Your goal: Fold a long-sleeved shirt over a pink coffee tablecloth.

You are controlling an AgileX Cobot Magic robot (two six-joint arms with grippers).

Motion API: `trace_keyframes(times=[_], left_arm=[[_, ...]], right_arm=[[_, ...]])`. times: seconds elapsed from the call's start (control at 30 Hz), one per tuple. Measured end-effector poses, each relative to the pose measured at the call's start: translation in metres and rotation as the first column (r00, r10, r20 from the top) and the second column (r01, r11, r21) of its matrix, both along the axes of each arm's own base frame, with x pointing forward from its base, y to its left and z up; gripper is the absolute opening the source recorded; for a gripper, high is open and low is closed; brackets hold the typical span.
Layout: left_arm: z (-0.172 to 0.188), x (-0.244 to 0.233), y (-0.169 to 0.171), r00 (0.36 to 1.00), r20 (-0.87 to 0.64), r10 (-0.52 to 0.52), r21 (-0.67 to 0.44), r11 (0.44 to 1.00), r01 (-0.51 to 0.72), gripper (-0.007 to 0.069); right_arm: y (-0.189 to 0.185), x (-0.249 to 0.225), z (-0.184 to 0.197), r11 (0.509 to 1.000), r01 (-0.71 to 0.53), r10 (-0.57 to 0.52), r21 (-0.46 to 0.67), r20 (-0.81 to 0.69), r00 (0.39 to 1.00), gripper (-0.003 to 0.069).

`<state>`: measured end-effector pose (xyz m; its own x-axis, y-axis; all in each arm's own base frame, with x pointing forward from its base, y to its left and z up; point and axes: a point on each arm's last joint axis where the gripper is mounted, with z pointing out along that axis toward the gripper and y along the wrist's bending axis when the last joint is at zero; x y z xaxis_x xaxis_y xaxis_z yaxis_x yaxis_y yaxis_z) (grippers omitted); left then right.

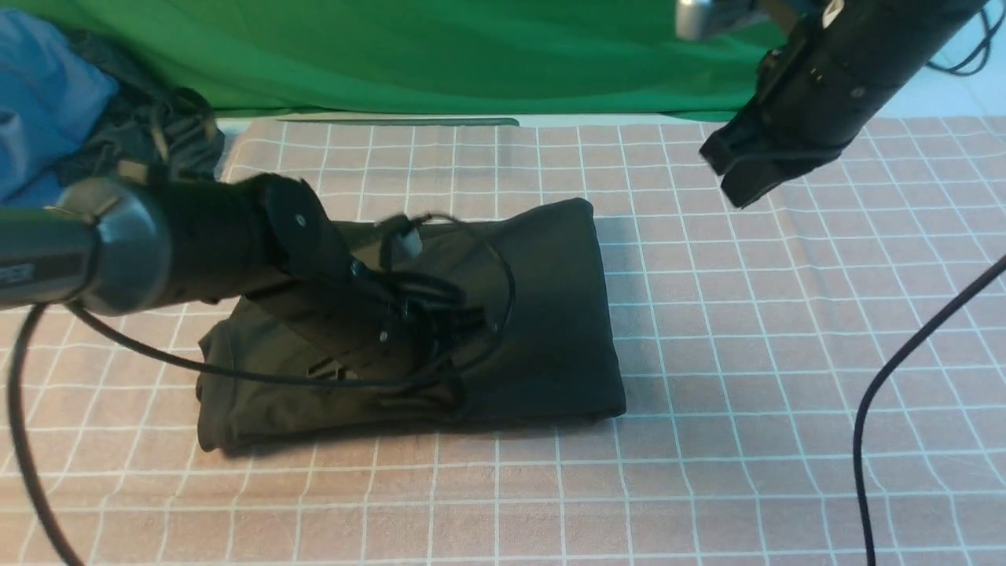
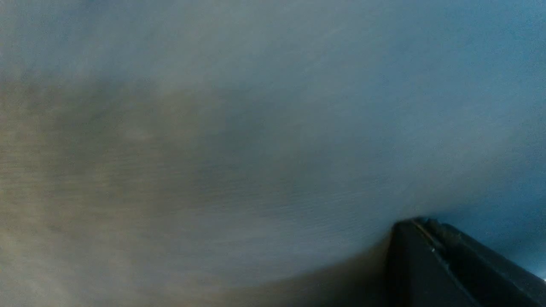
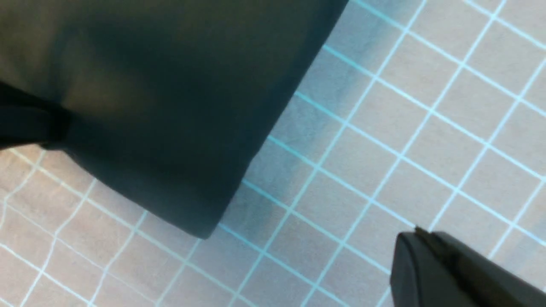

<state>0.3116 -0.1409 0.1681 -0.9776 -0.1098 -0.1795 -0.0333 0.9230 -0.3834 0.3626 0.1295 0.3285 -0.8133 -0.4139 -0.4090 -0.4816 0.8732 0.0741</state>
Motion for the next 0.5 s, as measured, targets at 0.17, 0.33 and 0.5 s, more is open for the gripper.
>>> trace_keyframes(times=[0.17,0.33,0.5], left_arm=[[0.005,0.003,0.001,0.999,0.027,-0.023,0.028,0.999,0.022,0.0013],[0.047,0.008,0.007,0.986,0.166,-0.033,0.049,0.998,0.025,0.0013],[0.107,0.028,0.054,0.936,0.311,0.166,0.015,0.984,-0.18,0.0013]], right_arm=[[-0.002,-0.003,0.004,1.0,0.001,-0.001,0.002,0.0,1.0,0.0038],[-0.002,-0.003,0.003,1.0,0.0,0.0,0.001,-0.003,1.0,0.0038],[-0.002,-0.003,0.003,1.0,-0.002,0.002,0.0,-0.006,1.0,0.0039]])
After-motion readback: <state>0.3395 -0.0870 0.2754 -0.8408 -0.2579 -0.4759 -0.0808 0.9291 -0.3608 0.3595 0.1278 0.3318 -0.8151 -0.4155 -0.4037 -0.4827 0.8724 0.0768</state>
